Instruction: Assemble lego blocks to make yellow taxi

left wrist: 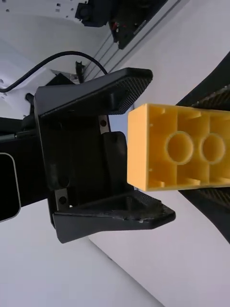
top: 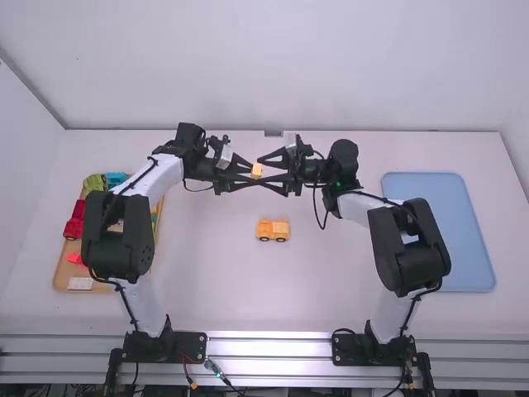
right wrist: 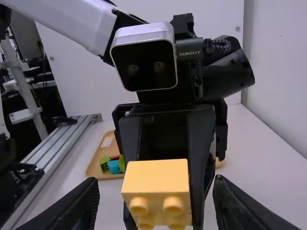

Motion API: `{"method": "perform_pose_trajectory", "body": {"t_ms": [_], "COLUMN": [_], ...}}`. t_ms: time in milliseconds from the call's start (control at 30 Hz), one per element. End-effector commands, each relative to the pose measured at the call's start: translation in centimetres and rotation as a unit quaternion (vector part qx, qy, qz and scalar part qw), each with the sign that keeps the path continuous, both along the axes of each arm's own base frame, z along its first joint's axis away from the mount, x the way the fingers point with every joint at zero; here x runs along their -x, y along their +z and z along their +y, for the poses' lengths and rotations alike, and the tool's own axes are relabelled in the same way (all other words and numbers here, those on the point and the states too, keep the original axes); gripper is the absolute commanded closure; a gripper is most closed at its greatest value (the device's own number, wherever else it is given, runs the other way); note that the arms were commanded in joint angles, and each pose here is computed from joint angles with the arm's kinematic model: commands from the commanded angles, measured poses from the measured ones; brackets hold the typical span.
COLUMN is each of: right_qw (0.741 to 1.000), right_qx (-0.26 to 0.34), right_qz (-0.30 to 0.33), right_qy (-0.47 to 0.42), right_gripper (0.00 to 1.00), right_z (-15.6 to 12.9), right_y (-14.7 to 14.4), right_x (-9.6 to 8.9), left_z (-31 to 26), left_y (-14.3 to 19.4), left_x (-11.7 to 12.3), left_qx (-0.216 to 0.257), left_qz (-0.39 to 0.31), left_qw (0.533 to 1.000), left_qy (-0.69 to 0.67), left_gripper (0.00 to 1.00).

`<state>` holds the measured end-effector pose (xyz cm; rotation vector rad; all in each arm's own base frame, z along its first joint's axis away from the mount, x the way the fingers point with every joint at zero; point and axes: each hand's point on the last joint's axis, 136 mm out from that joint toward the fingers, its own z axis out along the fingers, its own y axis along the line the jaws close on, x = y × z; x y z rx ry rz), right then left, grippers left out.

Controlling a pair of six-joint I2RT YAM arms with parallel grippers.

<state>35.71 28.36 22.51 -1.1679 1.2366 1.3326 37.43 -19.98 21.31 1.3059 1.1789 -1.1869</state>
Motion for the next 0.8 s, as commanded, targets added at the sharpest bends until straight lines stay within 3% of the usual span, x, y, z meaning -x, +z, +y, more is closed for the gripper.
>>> {"method": "perform_pose_trajectory", "body": {"t_ms": [0, 133, 233, 267, 400, 767], "right_qw": [0.999, 0.999, 0.999, 0.999, 0.999, 0.999], "right_qx": [-0.01, -0.01, -0.007, -0.005, -0.002, -0.004], "right_qz": [-0.035, -0.047, -0.04, -0.038, -0.034, -0.046], "right_qy": [-0.002, 0.003, -0.012, -0.02, -0.016, -0.018], "right_gripper": [0.37, 0.38, 0.41, 0.46, 0.5, 0.5], "right_z": [0.4, 1.2, 1.2, 1.2, 1.4, 1.1], "right_y": [2.1, 2.0, 1.7, 1.4, 1.3, 1.4], "right_x": [-0.1, 0.4, -0.2, -0.5, -0.3, -0.4], "left_z": [-0.2, -0.2, -0.2, -0.2, -0.1, -0.2], "left_y": [1.2, 1.2, 1.2, 1.2, 1.2, 0.8], "left_x": [0.7, 0.7, 0.7, 0.7, 0.7, 0.5], "left_qx": [0.023, 0.023, 0.023, 0.023, 0.023, 0.012], "left_qz": [-0.012, -0.012, -0.013, -0.013, -0.013, -0.012], "left_qw": [1.0, 1.0, 1.0, 1.0, 1.0, 1.0], "left_qy": [-0.013, -0.013, -0.013, -0.013, -0.013, -0.008], "left_gripper": [0.98, 0.98, 0.98, 0.98, 0.98, 0.98]}}
